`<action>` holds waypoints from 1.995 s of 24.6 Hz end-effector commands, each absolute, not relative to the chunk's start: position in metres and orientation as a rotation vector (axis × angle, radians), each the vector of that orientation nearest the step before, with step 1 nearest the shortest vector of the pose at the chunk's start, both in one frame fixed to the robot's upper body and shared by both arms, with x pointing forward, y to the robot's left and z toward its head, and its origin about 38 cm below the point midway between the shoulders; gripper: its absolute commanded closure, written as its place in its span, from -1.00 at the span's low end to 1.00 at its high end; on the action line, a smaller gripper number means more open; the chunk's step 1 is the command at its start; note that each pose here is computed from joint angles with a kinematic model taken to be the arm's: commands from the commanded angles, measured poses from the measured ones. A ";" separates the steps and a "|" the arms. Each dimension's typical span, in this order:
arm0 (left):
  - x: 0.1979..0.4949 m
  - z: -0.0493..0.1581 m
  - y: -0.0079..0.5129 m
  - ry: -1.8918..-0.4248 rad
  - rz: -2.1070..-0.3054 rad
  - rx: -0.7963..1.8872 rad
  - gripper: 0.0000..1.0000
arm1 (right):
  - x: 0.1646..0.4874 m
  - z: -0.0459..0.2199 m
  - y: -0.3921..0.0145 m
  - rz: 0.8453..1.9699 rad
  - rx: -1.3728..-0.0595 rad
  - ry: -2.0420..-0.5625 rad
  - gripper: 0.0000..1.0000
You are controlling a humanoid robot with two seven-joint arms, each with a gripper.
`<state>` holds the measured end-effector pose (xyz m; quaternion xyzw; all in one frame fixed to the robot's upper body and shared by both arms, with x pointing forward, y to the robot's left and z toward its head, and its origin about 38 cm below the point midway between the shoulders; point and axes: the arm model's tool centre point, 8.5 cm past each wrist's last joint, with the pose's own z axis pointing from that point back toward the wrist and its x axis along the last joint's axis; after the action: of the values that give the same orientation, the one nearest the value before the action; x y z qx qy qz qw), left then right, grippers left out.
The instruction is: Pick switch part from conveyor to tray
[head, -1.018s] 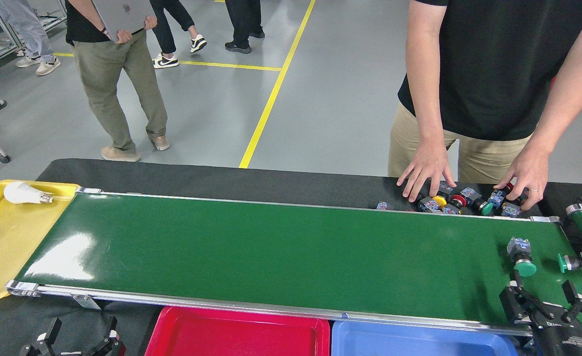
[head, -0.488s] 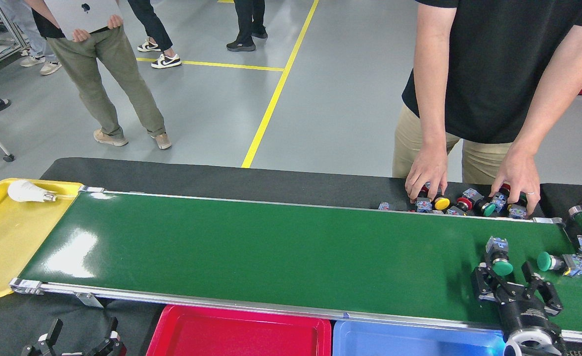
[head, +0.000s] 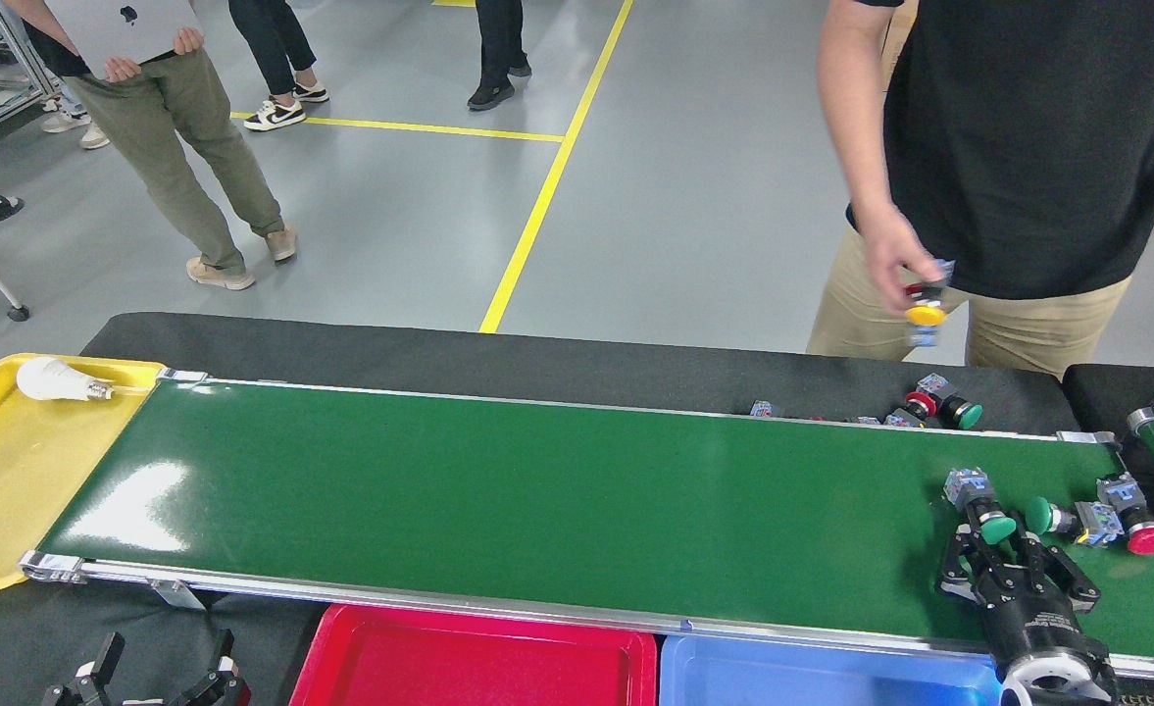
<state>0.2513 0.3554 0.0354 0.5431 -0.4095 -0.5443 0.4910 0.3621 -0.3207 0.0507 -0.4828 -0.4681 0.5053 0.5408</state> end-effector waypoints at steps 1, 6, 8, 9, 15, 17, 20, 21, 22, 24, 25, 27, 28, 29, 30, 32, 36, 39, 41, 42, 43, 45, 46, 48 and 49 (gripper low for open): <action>0.255 0.041 0.356 -1.010 -1.316 1.339 -0.99 | 0.360 0.070 -0.290 1.282 -1.153 -1.235 0.85; 0.257 0.040 0.356 -1.011 -1.311 1.336 -0.99 | 0.342 0.076 -0.177 1.593 -1.048 -1.462 0.85; 0.257 0.041 0.356 -1.012 -1.312 1.338 -0.99 | 0.335 0.075 -0.139 1.697 -0.978 -1.553 0.85; 0.257 0.041 0.356 -1.012 -1.312 1.338 -0.99 | 0.326 0.072 -0.119 1.762 -0.921 -1.606 0.85; 0.256 0.039 0.356 -1.008 -1.317 1.335 -0.99 | 0.284 0.057 -0.062 1.966 -0.668 -1.757 0.50; 0.256 0.039 0.356 -1.008 -1.317 1.335 -0.99 | 0.276 0.052 -0.056 1.989 -0.630 -1.762 -0.87; 0.256 0.039 0.356 -1.009 -1.321 1.332 -0.99 | 0.277 0.052 -0.057 1.980 -0.635 -1.752 -1.00; 0.257 0.039 0.354 -1.013 -1.324 1.331 -0.99 | 0.277 0.051 -0.056 1.972 -0.636 -1.749 -1.00; 0.258 0.039 0.351 -1.024 -1.331 1.324 -0.99 | 0.276 0.050 -0.058 1.958 -0.645 -1.737 -1.00; 0.260 0.038 0.346 -1.038 -1.346 1.314 -0.99 | 0.286 0.052 -0.073 1.900 -0.729 -1.681 -1.00; 0.260 0.039 0.346 -1.040 -1.347 1.315 -0.99 | 0.293 0.053 -0.089 1.838 -0.794 -1.634 -1.00; 0.261 0.039 0.342 -1.069 -1.369 1.294 -0.99 | 0.310 0.069 -0.136 1.658 -0.955 -1.555 -1.00; 0.261 0.039 0.338 -1.098 -1.387 1.273 -0.99 | 0.311 0.073 -0.163 1.560 -1.014 -1.512 -1.00; 0.261 0.040 0.334 -1.131 -1.401 1.252 -0.99 | 0.305 0.067 -0.197 1.445 -1.037 -1.428 -1.00; 0.261 0.040 0.332 -1.140 -1.405 1.243 -0.99 | 0.300 0.063 -0.216 1.372 -1.040 -1.380 -1.00; 0.261 0.039 0.330 -1.145 -1.409 1.236 -0.99 | 0.282 0.051 -0.261 1.215 -1.055 -1.264 -1.00; 0.262 0.046 0.327 -1.166 -1.408 1.251 -0.99 | 0.238 0.033 -0.326 1.017 -1.070 -1.093 -1.00; 0.262 0.047 0.327 -1.167 -1.402 1.256 -0.99 | 0.225 0.038 -0.361 0.951 -1.119 -1.042 -1.00; 0.263 0.048 0.327 -1.170 -1.403 1.258 -0.99 | 0.225 0.041 -0.367 0.933 -1.132 -1.039 -1.00; 0.263 0.048 0.326 -1.170 -1.401 1.258 -0.99 | 0.228 0.043 -0.367 0.928 -1.137 -1.043 -1.00; 0.263 0.048 0.326 -1.170 -1.401 1.258 -0.99 | 0.234 0.046 -0.367 0.920 -1.145 -1.055 -1.00; 0.263 0.047 0.326 -1.167 -1.403 1.255 -0.99 | 0.249 0.054 -0.365 0.912 -1.156 -1.082 -1.00; 0.263 0.046 0.325 -1.171 -1.404 1.250 -0.99 | 0.255 0.055 -0.366 0.909 -1.160 -1.087 -1.00; 0.263 0.046 0.324 -1.171 -1.407 1.247 -0.99 | 0.268 0.058 -0.365 0.910 -1.163 -1.093 -1.00; 0.263 0.046 0.324 -1.173 -1.406 1.247 -0.99 | 0.274 0.058 -0.362 0.917 -1.159 -1.096 -1.00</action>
<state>0.2601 0.3244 0.0402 0.4990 -0.4679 -0.5719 0.4527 0.2680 -0.3617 0.0532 -0.4984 -0.4737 0.3953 0.6091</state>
